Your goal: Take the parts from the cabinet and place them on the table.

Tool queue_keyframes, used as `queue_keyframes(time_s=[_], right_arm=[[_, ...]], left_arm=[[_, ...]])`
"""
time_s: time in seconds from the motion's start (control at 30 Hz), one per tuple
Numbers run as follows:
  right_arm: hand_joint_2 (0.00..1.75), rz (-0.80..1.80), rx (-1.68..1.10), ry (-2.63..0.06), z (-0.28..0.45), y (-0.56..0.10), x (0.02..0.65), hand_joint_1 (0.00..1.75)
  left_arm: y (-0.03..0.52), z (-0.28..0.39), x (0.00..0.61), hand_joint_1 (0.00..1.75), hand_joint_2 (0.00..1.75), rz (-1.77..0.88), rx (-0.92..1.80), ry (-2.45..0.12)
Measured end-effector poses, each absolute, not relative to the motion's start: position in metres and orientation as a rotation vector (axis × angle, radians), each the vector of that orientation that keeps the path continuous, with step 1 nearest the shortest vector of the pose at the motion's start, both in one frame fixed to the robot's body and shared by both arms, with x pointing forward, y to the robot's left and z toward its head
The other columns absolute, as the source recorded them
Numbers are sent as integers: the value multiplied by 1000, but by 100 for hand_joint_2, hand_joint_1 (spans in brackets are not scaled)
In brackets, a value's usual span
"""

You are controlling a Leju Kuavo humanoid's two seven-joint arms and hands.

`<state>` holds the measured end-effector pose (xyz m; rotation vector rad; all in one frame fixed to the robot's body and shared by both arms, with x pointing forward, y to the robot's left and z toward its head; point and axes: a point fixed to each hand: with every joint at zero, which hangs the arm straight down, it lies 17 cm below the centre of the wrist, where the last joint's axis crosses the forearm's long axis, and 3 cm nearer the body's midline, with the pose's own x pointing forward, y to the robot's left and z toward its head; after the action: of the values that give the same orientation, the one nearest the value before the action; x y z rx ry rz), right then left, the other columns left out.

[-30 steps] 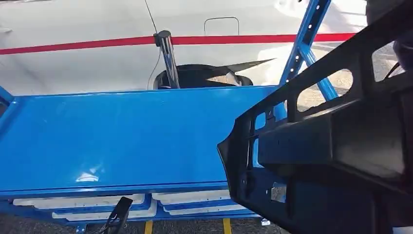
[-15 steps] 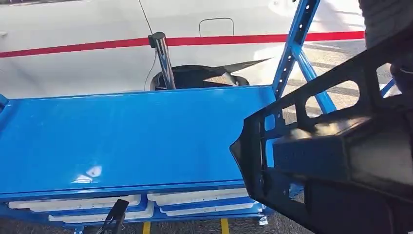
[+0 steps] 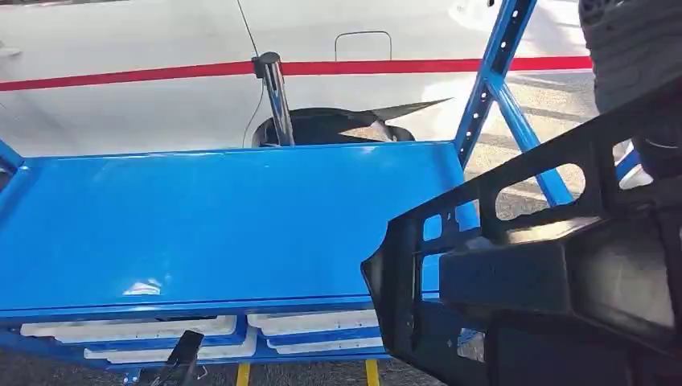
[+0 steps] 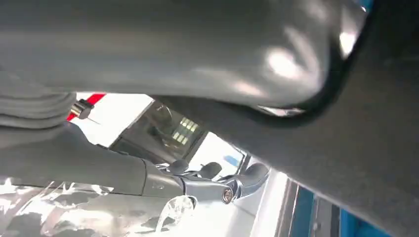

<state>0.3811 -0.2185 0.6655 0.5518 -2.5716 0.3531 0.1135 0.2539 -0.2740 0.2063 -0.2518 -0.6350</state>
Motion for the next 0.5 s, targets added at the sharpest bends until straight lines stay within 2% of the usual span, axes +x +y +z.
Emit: queue_keyframes(time_s=[0.5], right_arm=[[0, 302, 560, -2596, 658, -235, 371, 0]], left_arm=[[270, -275, 114, 0, 0, -634, 230, -246]])
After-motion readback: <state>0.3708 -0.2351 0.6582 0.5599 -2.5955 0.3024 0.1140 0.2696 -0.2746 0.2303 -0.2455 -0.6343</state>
